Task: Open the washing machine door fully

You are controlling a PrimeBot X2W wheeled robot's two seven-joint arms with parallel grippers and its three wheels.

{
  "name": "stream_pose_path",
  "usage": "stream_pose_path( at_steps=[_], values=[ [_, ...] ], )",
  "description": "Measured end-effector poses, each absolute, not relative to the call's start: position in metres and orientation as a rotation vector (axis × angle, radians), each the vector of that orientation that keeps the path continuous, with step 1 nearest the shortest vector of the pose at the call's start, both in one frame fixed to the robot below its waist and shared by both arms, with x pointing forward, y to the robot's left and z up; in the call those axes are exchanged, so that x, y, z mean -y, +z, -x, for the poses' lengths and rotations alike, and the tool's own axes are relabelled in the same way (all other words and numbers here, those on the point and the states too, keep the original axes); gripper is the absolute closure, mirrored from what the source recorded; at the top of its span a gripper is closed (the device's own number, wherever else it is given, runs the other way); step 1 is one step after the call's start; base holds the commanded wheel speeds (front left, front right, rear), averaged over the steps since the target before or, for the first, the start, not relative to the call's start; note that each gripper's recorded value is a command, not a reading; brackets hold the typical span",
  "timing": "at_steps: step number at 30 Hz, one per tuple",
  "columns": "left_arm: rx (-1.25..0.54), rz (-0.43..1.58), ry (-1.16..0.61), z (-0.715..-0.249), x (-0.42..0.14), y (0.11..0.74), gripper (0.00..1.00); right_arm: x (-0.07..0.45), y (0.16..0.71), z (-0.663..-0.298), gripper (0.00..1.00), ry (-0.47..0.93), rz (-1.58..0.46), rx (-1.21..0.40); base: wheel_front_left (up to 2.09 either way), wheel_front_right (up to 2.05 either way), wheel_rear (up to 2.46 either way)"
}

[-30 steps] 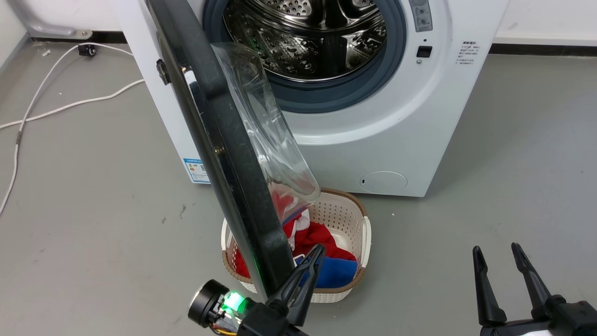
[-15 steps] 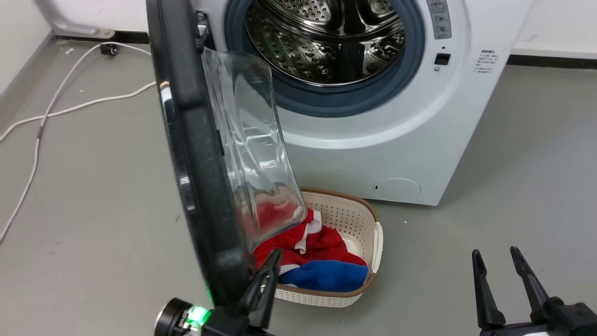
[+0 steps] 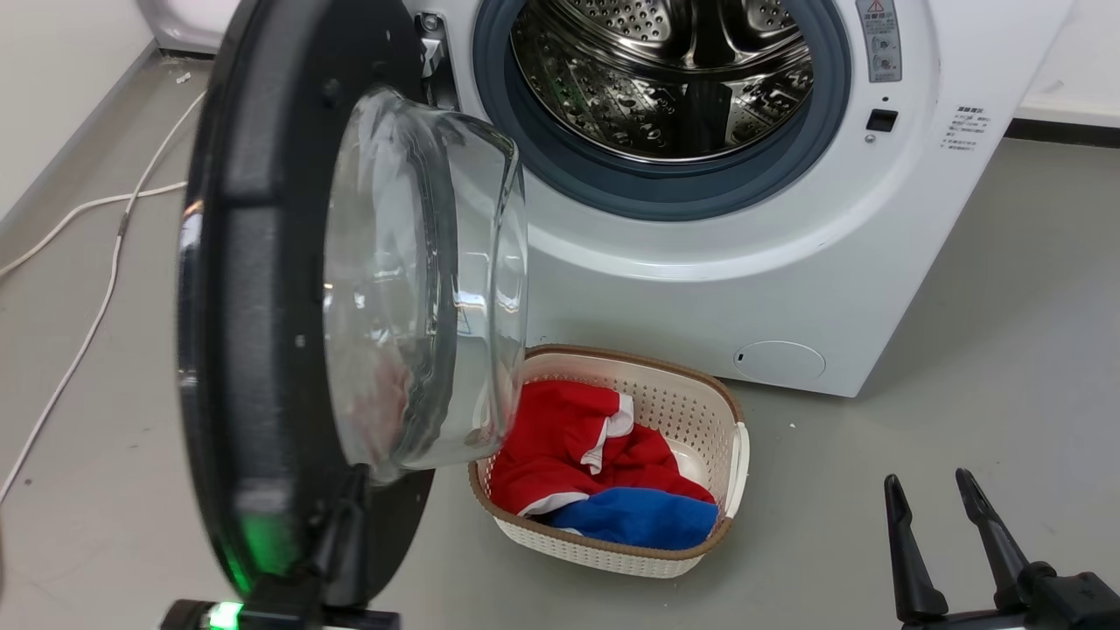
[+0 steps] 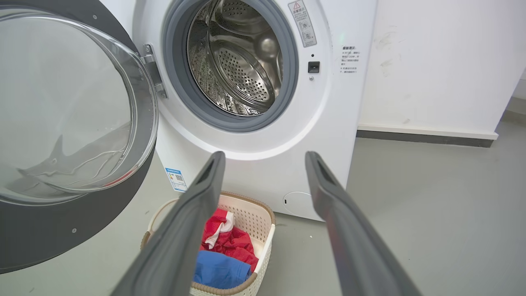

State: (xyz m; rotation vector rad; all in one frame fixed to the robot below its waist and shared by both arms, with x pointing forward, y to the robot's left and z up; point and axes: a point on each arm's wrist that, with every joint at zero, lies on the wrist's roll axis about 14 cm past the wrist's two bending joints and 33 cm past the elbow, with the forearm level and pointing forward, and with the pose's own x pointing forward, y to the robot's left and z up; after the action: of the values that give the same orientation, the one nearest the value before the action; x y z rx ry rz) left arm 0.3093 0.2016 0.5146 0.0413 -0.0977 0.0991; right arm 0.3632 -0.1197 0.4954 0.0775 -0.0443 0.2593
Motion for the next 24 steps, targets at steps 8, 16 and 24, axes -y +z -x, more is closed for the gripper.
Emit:
stream_pose_path(
  at_steps=[8, 16, 24],
  values=[
    [0.078, -0.083, 0.251, -0.304, -0.258, 0.512, 1.0, 0.116, 0.492, -0.366, 0.0, 0.269, -0.075, 0.034, 0.0, 0.0, 0.0],
    [0.051, -0.125, 0.363, -0.301, -0.298, 0.509, 1.0, 0.12, 0.486, -0.37, 0.0, 0.257, -0.074, 0.019, 0.0, 0.0, 0.0],
    [0.065, -0.139, 0.481, -0.305, -0.334, 0.516, 1.0, 0.12, 0.481, -0.378, 0.0, 0.253, -0.072, 0.008, 0.0, 0.0, 0.0]
  ],
)
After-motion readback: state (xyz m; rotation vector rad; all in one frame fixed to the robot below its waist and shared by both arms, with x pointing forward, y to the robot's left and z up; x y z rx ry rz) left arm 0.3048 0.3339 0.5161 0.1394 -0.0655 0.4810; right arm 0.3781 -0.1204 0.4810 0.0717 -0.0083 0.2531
